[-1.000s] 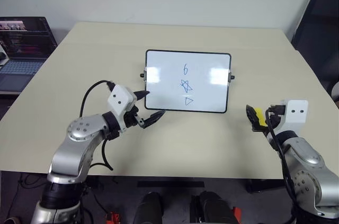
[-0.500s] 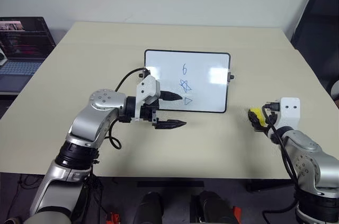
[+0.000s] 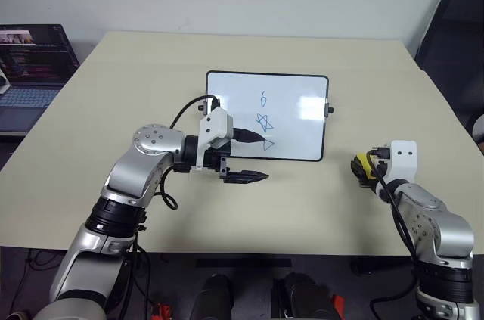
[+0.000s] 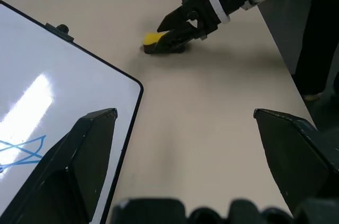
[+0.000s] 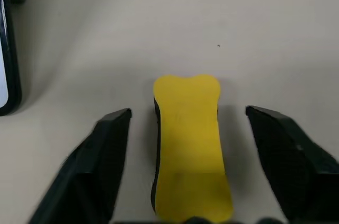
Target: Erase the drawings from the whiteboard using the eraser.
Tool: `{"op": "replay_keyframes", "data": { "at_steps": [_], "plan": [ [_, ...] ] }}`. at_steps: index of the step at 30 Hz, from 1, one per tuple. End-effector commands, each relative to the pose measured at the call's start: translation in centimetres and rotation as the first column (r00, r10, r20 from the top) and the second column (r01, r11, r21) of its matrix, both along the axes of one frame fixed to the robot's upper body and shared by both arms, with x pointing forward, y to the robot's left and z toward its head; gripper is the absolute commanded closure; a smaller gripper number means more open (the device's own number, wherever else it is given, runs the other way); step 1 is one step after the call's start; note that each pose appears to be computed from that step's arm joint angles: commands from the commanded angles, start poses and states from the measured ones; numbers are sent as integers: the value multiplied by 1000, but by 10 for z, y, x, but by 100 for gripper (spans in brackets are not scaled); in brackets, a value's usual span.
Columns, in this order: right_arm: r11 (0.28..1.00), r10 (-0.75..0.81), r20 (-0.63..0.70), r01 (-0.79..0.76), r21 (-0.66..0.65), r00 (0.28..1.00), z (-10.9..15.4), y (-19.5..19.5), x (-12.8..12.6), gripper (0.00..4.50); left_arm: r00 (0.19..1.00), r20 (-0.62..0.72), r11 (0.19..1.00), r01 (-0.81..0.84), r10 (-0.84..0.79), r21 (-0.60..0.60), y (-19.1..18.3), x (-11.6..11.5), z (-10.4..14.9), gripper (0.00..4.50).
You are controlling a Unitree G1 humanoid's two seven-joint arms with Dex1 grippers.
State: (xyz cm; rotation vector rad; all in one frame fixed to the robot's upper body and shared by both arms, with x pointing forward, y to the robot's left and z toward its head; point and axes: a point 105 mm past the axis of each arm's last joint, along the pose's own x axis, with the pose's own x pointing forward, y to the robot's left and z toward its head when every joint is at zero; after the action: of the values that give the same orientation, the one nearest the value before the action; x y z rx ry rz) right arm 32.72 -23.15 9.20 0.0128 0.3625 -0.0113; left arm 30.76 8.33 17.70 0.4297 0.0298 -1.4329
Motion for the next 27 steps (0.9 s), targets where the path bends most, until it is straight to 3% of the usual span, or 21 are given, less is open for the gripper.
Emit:
{"op": "replay_keyframes", "data": {
  "at_steps": [1,5,10,17,20,23,27],
  "plan": [
    [1000,-2,53,3,-6,999,12,-1,5,204,999,41,1000,-7,8,-14,5,-1,8,0],
    [1000,6,48,-6,-3,999,11,1,6,345,999,34,1000,-15,15,3,8,-4,2,0],
    [998,62,102,-61,-12,993,23,13,5,352,986,6,986,-166,166,3,28,-3,-8,0],
    [961,249,263,-205,-185,932,52,44,-2,353,885,43,886,-463,463,-18,59,9,-4,0],
    [914,381,315,-302,-271,869,68,68,-2,353,819,75,821,-570,570,-16,72,19,1,0],
    [903,422,360,-350,-248,832,86,80,3,353,766,121,773,-634,631,-20,80,27,5,0],
    [815,574,390,-454,-360,720,113,114,16,353,734,121,741,-671,668,-29,83,32,7,0]
  ]
}}
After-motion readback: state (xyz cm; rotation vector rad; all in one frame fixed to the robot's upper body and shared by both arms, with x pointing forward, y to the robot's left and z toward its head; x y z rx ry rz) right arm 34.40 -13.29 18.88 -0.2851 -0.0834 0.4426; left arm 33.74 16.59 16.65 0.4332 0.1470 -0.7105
